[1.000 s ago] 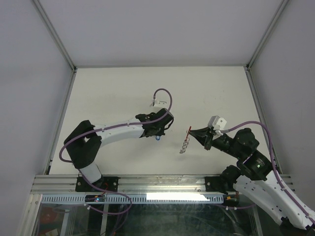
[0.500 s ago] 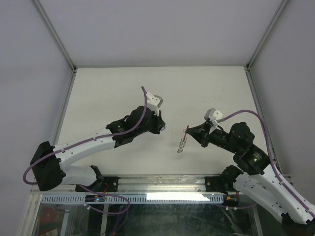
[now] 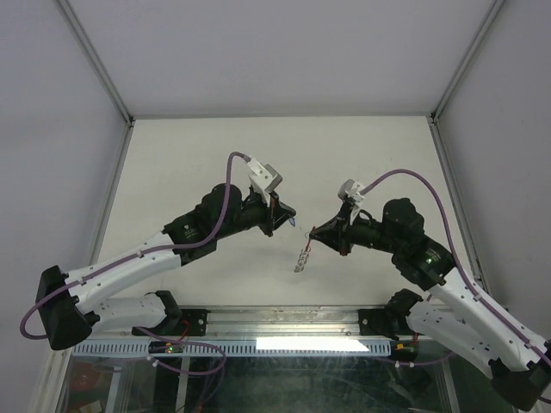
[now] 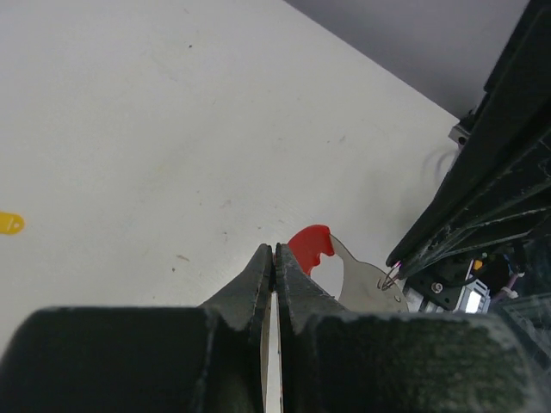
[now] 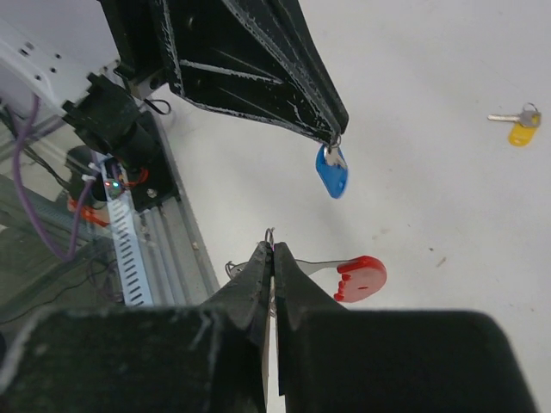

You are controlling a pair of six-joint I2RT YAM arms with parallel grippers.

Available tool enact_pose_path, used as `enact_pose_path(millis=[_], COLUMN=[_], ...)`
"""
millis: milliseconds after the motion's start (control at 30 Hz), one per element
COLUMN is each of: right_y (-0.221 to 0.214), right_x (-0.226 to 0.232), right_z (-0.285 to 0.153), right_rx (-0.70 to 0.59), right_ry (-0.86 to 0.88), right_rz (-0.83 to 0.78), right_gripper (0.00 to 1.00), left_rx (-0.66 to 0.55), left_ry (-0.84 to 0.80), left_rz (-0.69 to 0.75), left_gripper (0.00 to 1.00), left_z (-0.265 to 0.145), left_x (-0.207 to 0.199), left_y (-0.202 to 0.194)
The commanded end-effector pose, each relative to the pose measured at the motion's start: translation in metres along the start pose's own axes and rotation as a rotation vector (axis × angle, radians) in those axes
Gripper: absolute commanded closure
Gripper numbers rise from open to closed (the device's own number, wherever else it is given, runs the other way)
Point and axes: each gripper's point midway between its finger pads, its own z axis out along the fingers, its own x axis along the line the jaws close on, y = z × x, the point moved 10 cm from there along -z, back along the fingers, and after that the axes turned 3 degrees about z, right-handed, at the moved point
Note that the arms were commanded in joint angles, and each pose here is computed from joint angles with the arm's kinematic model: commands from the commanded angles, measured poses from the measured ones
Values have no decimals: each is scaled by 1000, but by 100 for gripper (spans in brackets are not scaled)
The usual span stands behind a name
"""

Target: Put the keys on the keyring

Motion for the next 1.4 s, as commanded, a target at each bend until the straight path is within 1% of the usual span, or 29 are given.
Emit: enact_pose_path(millis=[0, 267, 433, 600, 700, 800, 1100, 1367], right_y=[35, 44, 51, 53, 53, 57, 63, 69], right_x=[20, 32, 36, 39, 40, 42, 45, 46], right_z=[-5, -6, -3, 0, 2, 0, -7, -7], right_rx=[-166, -248, -264, -280, -303, -358, -462, -497], right_ry=[141, 261, 330, 404, 444, 489, 540, 571], right_rz=[-24, 16, 21, 25, 50, 60, 117, 135], right_gripper=[100, 100, 100, 100, 100, 100, 100, 100], left_rx=[-165, -339, -410, -475, -495, -503, -538, -613], left_ry=[-121, -217, -263, -357, -401, -428, -464, -508], left_rz=[134, 223, 232, 228, 226, 229, 237, 211], left_gripper=[100, 100, 100, 100, 100, 100, 100, 100], left_z=[-13, -39, -49, -54, -55, -56, -63, -70], left_x=[-6, -15, -20, -29, -32, -35, -39, -45], left_y=[26, 39, 43, 49, 50, 53, 59, 68])
